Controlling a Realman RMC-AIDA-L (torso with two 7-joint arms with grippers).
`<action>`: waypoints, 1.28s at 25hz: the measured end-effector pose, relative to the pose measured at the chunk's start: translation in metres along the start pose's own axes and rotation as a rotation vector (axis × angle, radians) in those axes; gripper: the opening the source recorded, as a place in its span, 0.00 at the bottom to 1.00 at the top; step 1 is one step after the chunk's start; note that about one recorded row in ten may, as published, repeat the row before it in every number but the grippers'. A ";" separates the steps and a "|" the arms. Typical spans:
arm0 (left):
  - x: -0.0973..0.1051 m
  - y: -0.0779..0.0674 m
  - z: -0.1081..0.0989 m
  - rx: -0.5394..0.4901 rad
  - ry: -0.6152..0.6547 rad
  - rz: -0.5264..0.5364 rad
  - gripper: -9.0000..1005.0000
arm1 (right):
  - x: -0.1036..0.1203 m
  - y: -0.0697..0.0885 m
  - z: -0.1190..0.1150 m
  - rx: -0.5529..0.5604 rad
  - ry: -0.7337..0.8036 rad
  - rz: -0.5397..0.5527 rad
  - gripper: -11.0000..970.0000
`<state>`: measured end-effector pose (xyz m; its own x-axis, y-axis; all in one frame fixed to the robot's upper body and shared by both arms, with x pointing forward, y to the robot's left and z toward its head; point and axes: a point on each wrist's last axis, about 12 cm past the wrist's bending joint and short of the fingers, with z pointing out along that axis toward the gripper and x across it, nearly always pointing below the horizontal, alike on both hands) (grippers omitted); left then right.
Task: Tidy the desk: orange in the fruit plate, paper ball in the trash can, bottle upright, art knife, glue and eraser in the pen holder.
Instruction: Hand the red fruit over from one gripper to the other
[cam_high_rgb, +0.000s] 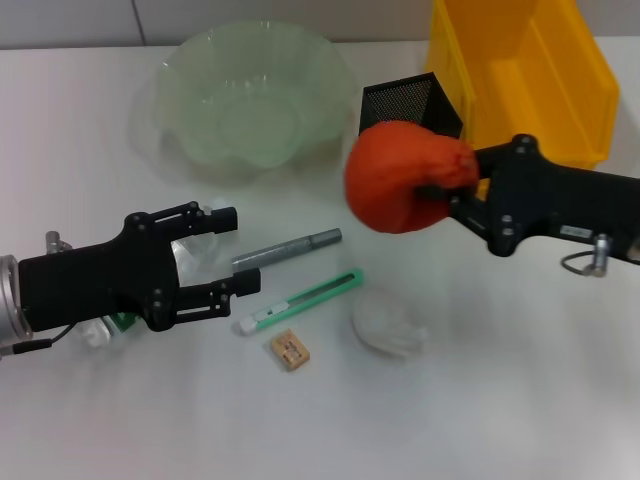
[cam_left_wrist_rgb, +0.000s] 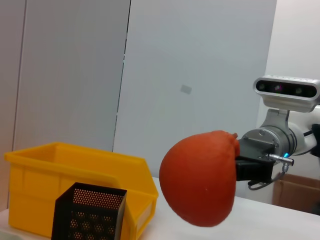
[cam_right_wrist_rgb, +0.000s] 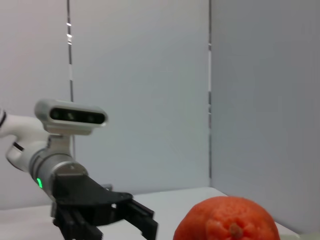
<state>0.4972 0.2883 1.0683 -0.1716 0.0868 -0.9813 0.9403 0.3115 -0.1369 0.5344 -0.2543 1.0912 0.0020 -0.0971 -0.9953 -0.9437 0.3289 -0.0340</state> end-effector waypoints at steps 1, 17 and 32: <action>0.000 0.000 0.000 0.000 0.000 0.000 0.63 | 0.000 0.000 0.008 -0.021 -0.010 0.000 0.05; 0.000 0.001 0.000 -0.007 0.004 0.000 0.62 | 0.000 0.009 0.050 -0.154 -0.038 -0.004 0.05; -0.003 0.002 0.009 -0.008 -0.023 0.025 0.61 | 0.003 0.012 0.046 -0.145 -0.041 0.008 0.05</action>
<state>0.5027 0.2803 1.0701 -0.1411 0.0727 -0.9873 0.9417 0.3174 -0.1113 0.5386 -0.2071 1.0835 0.0047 -0.0554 -0.9985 -0.9817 0.1898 -0.0152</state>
